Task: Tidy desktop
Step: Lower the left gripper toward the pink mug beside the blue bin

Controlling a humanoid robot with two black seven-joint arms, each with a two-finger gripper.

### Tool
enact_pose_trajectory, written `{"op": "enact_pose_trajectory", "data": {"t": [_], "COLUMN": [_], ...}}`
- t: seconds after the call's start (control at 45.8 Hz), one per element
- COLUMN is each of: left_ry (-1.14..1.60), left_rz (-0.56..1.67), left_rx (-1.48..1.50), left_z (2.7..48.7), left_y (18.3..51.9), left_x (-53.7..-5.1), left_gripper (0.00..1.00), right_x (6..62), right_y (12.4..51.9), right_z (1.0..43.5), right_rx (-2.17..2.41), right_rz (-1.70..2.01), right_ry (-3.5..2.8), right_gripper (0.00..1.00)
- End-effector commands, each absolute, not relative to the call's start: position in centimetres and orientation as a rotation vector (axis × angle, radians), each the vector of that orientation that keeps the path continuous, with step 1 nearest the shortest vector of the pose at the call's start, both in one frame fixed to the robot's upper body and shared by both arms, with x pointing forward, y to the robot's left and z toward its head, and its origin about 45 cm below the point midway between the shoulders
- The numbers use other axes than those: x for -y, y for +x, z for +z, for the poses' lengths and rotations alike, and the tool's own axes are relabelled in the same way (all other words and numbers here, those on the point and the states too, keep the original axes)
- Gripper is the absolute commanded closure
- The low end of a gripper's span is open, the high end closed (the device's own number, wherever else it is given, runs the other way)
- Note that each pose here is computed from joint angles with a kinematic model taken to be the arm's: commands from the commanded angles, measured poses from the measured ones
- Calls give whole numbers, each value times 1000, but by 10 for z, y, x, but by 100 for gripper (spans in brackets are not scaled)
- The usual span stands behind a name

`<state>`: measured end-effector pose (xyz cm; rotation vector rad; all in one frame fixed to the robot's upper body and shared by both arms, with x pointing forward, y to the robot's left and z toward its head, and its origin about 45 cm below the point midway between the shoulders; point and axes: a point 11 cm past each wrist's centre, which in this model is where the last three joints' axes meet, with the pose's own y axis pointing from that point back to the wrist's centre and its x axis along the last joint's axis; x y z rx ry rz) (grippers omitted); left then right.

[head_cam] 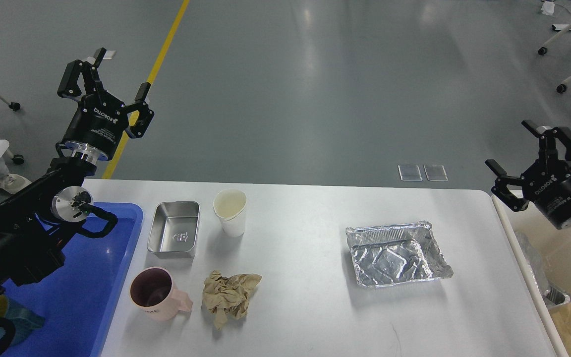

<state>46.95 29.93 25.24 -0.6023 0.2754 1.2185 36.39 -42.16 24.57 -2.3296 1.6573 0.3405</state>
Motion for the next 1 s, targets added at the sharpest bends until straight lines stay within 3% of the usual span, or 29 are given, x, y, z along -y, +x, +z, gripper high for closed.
{"op": "enact_pose_trajectory", "data": {"t": [0.0, 0.59, 0.765, 0.983], "left_ry": [-602, -613, -670, -478], "left_rz": [1209, 1231, 1212, 1073], "left_rx": [-275, -258, -111, -85], "left_z": [255, 250, 259, 271], "left_y": [471, 465, 455, 445], "left_x": [-294, -312, -316, -303], "left_gripper": [2, 2, 2, 2], "right_x": [422, 422, 425, 424], "right_y": [364, 364, 364, 365], "right_z": [245, 239, 243, 243], "right_rx": [-1661, -1699, -1706, -1702], "right_rz": [341, 357, 342, 342], "right_ry": [-2326, -2355, -2361, -2357], "right_gripper": [0, 0, 0, 0]}}
